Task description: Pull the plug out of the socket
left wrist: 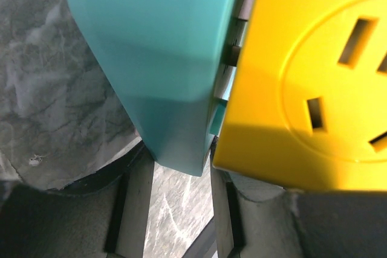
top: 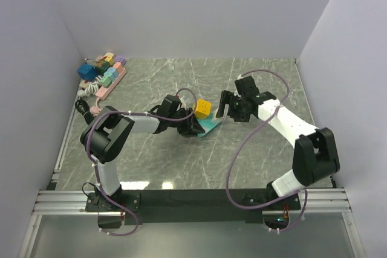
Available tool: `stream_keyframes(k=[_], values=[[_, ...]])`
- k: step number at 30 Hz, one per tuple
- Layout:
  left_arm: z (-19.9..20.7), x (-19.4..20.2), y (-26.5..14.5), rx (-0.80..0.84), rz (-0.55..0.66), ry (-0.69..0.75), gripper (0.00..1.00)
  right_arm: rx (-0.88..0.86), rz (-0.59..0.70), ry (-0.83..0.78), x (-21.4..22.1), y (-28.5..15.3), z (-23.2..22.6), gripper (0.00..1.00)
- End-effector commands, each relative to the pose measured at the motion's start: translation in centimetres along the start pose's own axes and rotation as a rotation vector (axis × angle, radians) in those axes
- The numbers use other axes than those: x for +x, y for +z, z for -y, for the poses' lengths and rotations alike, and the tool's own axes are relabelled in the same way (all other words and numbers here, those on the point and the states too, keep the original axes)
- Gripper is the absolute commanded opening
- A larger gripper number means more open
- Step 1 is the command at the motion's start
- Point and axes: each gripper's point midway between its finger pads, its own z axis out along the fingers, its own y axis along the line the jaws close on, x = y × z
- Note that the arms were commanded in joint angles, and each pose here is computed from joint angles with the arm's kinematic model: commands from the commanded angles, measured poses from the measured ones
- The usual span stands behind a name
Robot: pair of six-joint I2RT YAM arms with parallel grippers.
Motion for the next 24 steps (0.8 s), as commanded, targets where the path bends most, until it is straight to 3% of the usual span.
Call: stream_keyframes(k=[1,10,15,20,21,22,23,24], values=[[0.4,0.6,-0.2,-0.024,-0.016,0.014,0.01,-0.03,0.071,-0.007,-2.5,0.3,-2.1,0.9],[1.9,0.8,-0.1,0.0,-0.024,0.033,0.01,-0.039,0.026,0.022,-2.4,4.1,-3.0,0.82],[2.3,0.6,-0.2,0.003,-0.018,0.043,0.01,-0.034,-0.002,0.027,-2.2,6.0,-2.9,0.5],[2.7,0.4,-0.4,0.012,-0.006,0.05,0.01,-0.056,-0.047,0.03,-1.2,6.9,-3.0,0.37],[2.6,0.3,-0.4,0.01,-0.001,0.049,0.03,-0.055,-0.058,0.033,-0.8,7.1,-2.8,0.31],[2.4,0.1,-0.4,-0.002,0.012,0.047,0.07,-0.059,-0.065,0.032,-0.6,7.1,-2.9,0.16],[2.3,0.0,-0.4,-0.01,0.022,0.044,0.11,-0.067,-0.07,0.037,-0.5,7.2,-2.9,0.08],[2.3,-0.2,-0.5,-0.017,0.034,0.041,0.23,-0.07,-0.073,0.039,-0.3,7.1,-3.0,0.03]])
